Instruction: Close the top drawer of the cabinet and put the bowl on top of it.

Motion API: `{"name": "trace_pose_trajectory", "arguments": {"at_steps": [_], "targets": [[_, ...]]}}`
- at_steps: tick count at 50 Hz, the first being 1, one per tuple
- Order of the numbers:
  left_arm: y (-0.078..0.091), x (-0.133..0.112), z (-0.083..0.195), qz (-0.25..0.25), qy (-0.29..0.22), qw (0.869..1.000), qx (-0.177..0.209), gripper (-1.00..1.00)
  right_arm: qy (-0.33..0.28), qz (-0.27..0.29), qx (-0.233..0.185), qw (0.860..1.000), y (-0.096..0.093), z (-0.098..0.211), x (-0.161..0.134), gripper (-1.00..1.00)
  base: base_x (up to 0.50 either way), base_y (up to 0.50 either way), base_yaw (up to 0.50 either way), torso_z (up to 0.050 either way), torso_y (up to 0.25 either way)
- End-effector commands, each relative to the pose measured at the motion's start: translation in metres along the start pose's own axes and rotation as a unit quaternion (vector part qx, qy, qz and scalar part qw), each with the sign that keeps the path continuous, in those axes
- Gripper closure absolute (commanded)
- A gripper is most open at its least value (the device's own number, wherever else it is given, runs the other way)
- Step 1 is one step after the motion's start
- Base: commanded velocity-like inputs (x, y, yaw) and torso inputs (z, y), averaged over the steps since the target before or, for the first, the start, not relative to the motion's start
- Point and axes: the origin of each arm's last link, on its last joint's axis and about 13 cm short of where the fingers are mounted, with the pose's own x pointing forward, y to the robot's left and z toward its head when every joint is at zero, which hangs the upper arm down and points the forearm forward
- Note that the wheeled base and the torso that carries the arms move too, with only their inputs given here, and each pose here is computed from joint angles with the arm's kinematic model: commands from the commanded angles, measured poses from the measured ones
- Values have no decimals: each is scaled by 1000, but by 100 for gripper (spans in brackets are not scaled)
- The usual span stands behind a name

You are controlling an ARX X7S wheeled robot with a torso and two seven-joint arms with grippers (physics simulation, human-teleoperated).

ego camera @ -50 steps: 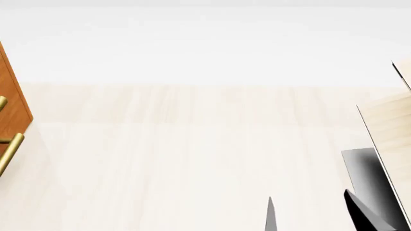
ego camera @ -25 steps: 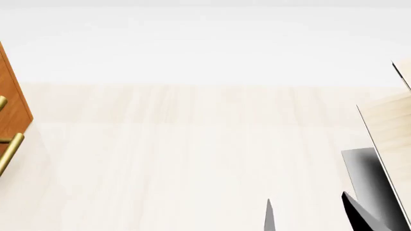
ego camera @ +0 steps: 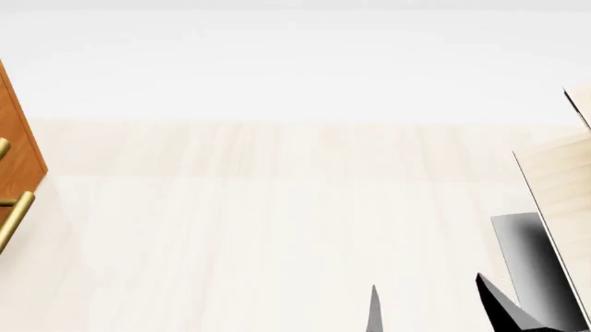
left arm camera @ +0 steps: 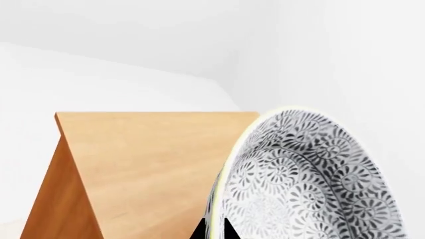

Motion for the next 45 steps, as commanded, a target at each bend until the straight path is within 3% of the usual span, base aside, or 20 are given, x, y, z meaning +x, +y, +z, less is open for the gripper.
{"name": "trace_pose_trajectory", "arguments": {"at_steps": [1, 18, 19, 45], "targets": [[1, 9, -1, 9, -4, 1000, 1, 100, 6, -1, 0, 1000, -1, -2, 5, -100, 0, 0, 0, 0, 0], [0, 5, 3, 20, -5, 1000, 6, 100, 4, -1, 1, 1000, -3, -3, 6, -100, 0, 0, 0, 0, 0], [-1, 4, 4, 17, -4, 1000, 7, -100, 4, -1, 1, 1000, -3, -4, 6, -100, 0, 0, 0, 0, 0], [-5, -9, 7, -4, 21, 1000, 0, -100, 5, 1, 6, 1000, -4, -8, 6, -100, 0, 0, 0, 0, 0]]}}
